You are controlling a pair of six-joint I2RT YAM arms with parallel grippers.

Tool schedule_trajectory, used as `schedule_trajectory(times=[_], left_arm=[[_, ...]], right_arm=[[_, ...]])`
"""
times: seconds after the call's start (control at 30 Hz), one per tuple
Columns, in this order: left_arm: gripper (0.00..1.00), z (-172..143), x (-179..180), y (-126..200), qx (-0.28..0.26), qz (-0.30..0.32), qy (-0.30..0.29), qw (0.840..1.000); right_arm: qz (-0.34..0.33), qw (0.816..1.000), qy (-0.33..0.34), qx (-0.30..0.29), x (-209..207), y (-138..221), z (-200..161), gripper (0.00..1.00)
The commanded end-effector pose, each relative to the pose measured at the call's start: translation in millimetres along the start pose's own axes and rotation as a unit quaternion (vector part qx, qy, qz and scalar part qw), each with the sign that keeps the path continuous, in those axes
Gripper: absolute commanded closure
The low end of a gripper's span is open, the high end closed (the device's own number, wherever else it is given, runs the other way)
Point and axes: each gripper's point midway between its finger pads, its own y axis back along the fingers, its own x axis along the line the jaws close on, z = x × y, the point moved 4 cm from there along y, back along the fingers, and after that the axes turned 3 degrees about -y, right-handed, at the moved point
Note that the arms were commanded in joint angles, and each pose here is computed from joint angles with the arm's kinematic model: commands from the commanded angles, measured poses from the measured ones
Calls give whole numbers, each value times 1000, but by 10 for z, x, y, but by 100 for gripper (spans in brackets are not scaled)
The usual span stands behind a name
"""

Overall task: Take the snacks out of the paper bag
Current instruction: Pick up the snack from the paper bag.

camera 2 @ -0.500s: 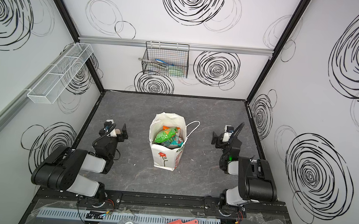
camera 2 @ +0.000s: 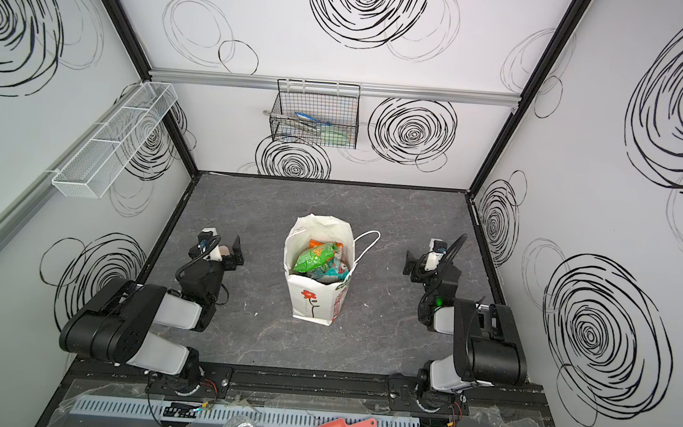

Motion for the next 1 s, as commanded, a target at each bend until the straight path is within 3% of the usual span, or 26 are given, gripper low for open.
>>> schedule_trajectory(times=[0.0, 0.37, 0.5, 0.7, 0.83, 0.9, 0.97], left_arm=[[4, 188, 13, -24, -43, 2, 10, 999], [4, 193, 7, -24, -44, 2, 10, 999], [4, 187, 9, -20, -43, 3, 9, 999], [4, 277, 4, -57, -31, 20, 3, 999], [4, 539, -63, -76, -24, 30, -16, 999], [4, 755, -66, -30, -43, 25, 22, 999], [4, 979, -36, -2, -50, 30, 95, 994]], right_arm=[[-5, 1000, -2, -27, -18, -5, 130, 3], [-6, 1000, -1, -29, -15, 4, 136, 3], [-30, 999, -7, -21, -67, -12, 309, 3], [-100, 978, -182, 22, -170, 152, 851, 3], [-15, 964, -253, 79, 128, 331, 1190, 3], [41, 961, -256, 98, 319, 437, 1364, 3], [86, 957, -259, 102, 468, 572, 1588, 3]])
